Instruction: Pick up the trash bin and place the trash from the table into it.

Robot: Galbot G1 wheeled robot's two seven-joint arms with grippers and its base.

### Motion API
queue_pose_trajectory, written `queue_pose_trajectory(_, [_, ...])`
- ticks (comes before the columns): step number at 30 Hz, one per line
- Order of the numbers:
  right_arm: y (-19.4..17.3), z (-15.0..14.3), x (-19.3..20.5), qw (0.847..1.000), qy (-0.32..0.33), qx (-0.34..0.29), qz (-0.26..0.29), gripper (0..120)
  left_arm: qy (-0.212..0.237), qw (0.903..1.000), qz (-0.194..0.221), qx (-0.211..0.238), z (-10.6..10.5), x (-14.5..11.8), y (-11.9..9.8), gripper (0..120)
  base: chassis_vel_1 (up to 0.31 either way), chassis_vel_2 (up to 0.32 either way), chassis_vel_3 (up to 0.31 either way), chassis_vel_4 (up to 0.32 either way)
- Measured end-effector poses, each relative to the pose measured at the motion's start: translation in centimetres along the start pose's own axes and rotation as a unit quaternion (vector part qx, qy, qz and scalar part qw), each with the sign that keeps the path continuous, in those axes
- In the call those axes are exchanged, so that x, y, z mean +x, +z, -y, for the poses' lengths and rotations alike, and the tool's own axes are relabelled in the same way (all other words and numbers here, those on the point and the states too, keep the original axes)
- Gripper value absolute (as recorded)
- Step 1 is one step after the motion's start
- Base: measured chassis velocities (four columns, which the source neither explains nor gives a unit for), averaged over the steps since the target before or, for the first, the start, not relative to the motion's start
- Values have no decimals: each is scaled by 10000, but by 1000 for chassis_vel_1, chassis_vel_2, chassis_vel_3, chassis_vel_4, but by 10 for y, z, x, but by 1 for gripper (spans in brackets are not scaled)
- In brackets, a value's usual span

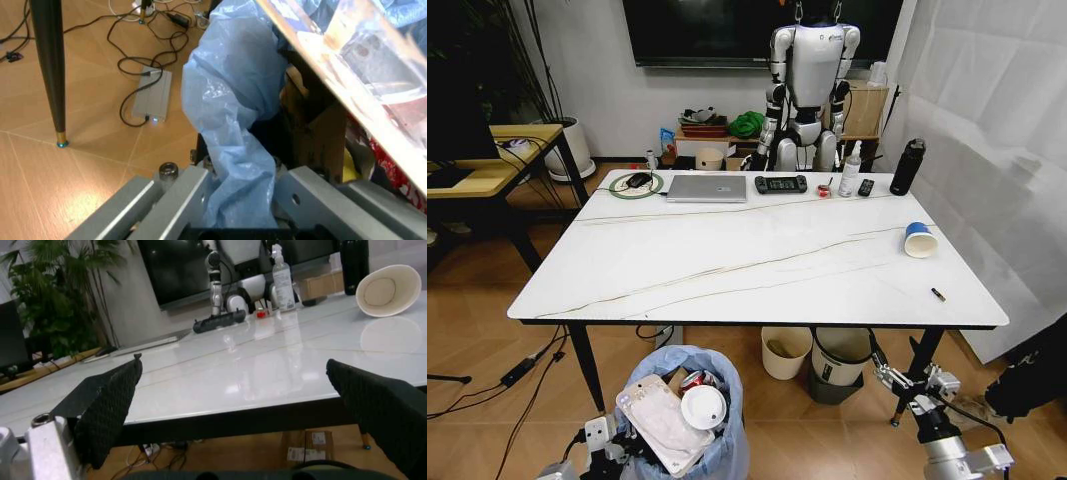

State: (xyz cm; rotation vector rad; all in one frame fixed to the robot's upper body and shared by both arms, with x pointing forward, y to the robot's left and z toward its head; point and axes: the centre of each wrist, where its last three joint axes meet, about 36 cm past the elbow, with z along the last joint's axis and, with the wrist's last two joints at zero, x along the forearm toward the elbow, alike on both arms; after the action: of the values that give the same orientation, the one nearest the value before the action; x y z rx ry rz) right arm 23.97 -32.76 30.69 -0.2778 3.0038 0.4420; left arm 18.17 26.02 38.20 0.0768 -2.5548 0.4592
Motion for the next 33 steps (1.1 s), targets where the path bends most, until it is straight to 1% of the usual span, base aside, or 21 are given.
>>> queue_pose_trajectory(7, [0, 2, -3, 10000, -13, -53, 28, 100, 28, 10000, -7, 43, 5, -1, 3, 0, 0, 0, 0, 0])
queue_pose_trajectory(17, [-1, 6, -6, 9999, -20, -110, 44, 100, 18, 10000, -13, 73, 6, 0, 4, 0, 0, 0, 0, 0])
queue_pose_trajectory(33, [-2, 9, -7, 9998, -3, -159, 75, 100, 19, 9999, -28, 95, 8, -1, 6, 0, -58, -59, 53, 52])
